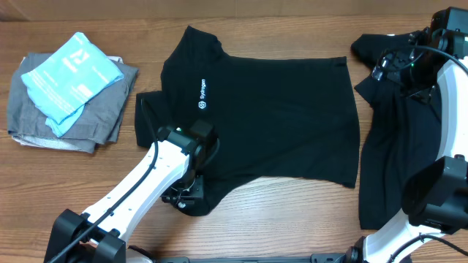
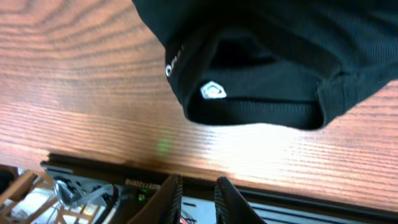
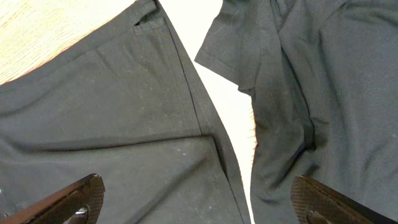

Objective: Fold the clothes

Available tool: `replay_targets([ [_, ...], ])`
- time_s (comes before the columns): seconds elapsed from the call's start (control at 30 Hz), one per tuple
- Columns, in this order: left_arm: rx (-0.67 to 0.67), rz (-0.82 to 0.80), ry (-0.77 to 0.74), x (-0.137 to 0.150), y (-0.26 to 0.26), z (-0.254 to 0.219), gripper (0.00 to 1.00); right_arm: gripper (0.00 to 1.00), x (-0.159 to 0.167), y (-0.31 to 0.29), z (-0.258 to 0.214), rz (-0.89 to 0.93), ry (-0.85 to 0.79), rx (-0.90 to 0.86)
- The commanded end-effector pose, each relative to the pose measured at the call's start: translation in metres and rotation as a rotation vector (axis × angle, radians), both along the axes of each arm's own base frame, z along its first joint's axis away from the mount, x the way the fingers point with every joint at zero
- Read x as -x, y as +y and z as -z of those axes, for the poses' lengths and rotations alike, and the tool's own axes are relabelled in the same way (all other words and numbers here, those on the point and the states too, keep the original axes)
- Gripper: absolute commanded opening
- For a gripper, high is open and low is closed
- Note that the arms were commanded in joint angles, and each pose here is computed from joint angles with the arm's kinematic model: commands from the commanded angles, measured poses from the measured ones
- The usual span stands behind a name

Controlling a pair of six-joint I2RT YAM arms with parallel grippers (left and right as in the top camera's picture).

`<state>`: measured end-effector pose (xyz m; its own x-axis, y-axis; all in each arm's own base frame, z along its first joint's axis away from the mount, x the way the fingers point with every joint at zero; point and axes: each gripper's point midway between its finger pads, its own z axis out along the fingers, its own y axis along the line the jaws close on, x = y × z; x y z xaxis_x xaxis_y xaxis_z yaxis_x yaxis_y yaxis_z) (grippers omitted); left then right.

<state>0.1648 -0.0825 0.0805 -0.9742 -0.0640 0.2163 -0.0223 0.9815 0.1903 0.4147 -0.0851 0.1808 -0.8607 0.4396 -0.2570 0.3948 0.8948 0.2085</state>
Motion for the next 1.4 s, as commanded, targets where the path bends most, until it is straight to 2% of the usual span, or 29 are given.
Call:
replay_targets([
  [0.0, 0.041, -0.034, -0.014, -0.002, -0.009, -0.005, 0.22, 1.00, -0.002, -0.003, -0.010, 0.009, -0.026, 0.012],
  [0.1, 0.095, -0.037, -0.033, -0.008, -0.020, -0.003, 0.22, 1.00, -0.002, -0.003, -0.010, 0.009, -0.026, 0.013],
  [0.17, 0.157, -0.033, -0.045, -0.013, -0.032, -0.001, 0.16, 1.00, -0.002, -0.003, -0.010, 0.009, -0.026, 0.013],
  [0.23, 0.205, -0.038, -0.057, -0.017, -0.041, 0.000, 0.06, 1.00, -0.002, -0.003, -0.010, 0.009, -0.026, 0.013],
  [0.37, 0.262, -0.033, -0.040, -0.012, -0.054, 0.008, 0.06, 1.00, -0.002, -0.003, -0.010, 0.009, -0.026, 0.012],
  [0.43, 0.268, -0.025, -0.037, -0.007, -0.058, 0.016, 0.11, 1.00, -0.002, -0.003, -0.010, 0.009, -0.026, 0.012],
  [0.57, 0.278, -0.010, -0.054, -0.001, -0.065, 0.035, 0.36, 1.00, -0.002, -0.003, -0.010, 0.009, -0.026, 0.012],
  [0.63, 0.274, -0.021, -0.055, 0.002, -0.064, 0.043, 0.43, 1.00, -0.002, -0.003, -0.010, 0.009, -0.026, 0.012],
  [0.77, 0.280, -0.022, -0.071, 0.002, -0.064, 0.052, 0.51, 1.00, -0.002, -0.003, -0.010, 0.009, -0.026, 0.013],
  [1.0, 0.329, -0.023, -0.112, -0.004, -0.071, 0.066, 0.52, 1.00, -0.002, -0.003, -0.010, 0.009, -0.026, 0.012],
  [1.13, 0.362, -0.031, -0.118, -0.004, -0.076, 0.070, 0.43, 1.00, -0.002, -0.003, -0.010, 0.009, -0.026, 0.012],
  [1.37, 0.418, -0.045, -0.103, -0.003, -0.087, 0.067, 0.12, 1.00, -0.002, -0.003, -0.010, 0.009, -0.026, 0.013],
])
